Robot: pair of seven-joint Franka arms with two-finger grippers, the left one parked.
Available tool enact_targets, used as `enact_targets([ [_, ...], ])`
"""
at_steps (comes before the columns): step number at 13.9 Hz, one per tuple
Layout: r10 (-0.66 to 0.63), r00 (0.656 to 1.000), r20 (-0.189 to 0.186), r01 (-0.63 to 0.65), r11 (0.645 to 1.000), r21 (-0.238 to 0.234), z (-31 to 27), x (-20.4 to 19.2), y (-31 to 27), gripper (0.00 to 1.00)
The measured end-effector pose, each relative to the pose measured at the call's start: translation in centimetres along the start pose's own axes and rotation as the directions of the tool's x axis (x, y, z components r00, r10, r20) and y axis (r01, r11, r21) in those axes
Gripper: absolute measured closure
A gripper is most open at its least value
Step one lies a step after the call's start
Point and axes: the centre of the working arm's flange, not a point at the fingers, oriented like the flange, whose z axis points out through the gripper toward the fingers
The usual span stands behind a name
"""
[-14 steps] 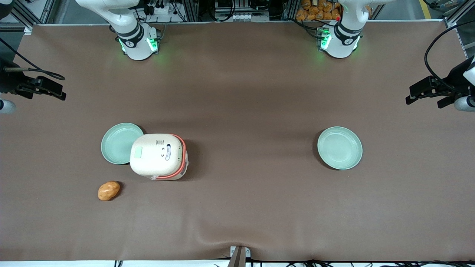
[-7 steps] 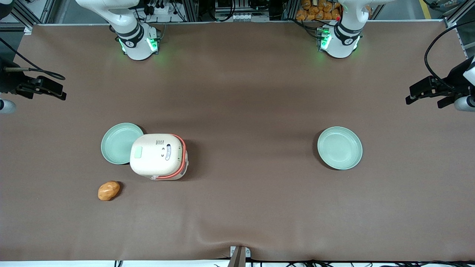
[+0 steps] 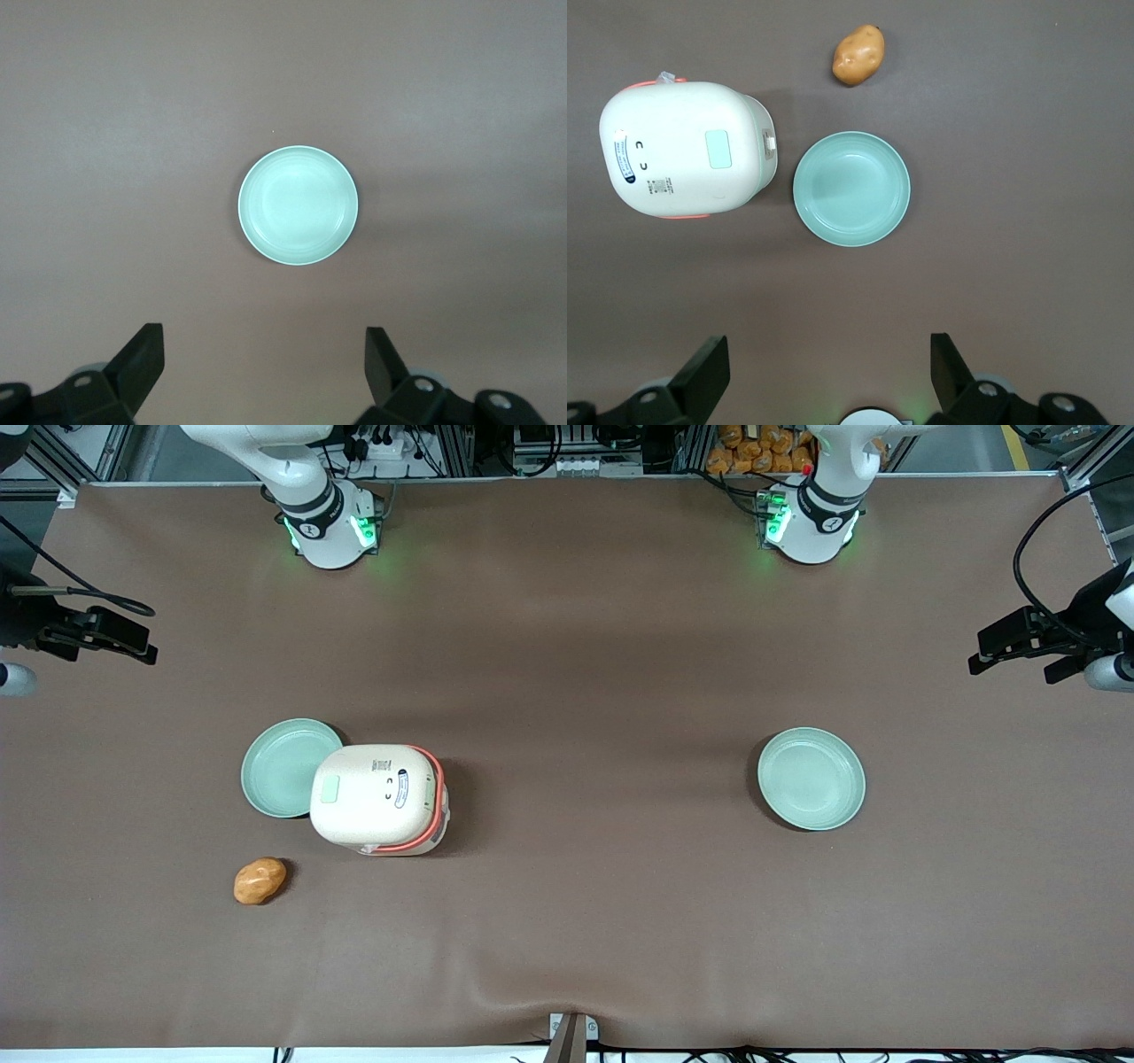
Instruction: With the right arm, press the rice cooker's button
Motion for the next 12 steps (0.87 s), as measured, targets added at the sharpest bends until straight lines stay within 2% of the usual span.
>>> enact_targets([
  [2, 0.0, 1.0, -0.005, 0.0, 1.0, 0.0, -0.3, -0.1, 0.0, 0.0],
  [8, -0.05, 0.998, 0.04, 0.051, 0.999, -0.003, 0.8, -0.2, -2.8, 0.0],
  [12, -0.178, 0.982, 0.064, 0.179, 0.984, -0.019, 6.3, 2.4, -11.1, 0.0],
])
